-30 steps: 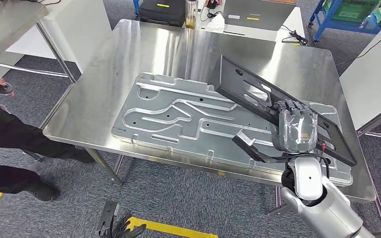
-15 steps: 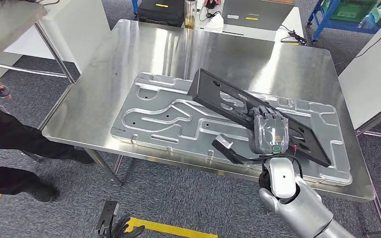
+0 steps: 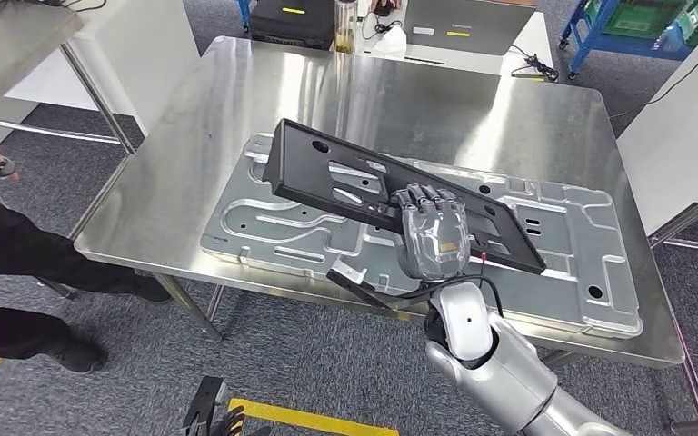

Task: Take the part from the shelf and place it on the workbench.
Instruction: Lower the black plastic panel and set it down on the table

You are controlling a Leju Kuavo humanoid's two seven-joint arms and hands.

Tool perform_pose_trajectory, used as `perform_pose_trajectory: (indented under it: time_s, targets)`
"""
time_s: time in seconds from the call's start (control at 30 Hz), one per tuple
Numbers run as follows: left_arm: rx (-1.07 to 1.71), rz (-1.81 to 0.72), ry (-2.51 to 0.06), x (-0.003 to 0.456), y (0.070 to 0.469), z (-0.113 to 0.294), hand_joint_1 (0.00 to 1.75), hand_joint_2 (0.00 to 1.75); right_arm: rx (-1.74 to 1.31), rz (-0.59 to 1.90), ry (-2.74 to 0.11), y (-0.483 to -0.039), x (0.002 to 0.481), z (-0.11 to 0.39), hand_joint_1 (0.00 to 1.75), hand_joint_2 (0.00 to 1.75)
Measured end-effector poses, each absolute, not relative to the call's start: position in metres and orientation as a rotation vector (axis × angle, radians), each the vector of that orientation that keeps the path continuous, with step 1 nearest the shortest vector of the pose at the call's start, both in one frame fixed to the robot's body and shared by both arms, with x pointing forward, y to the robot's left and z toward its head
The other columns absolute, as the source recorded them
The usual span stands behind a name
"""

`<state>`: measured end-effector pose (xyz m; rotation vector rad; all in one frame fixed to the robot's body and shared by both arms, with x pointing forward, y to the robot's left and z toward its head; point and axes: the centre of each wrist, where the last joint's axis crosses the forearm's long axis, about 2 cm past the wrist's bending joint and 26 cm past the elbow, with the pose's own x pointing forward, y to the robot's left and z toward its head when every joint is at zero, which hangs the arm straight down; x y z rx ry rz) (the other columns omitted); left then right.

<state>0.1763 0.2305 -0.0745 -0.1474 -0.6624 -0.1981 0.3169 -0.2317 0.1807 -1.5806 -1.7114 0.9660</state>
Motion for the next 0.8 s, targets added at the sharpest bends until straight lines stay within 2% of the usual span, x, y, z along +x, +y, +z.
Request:
perform_pose_trajectory:
  time_s: [0.8]
  targets:
    - [-0.16,-0.199,-0.644,0.174,0.229,-0.075,0.0,1.75,-1.455,1.021,-1.775,-0.186,0.323,0.179,1.75,1.75]
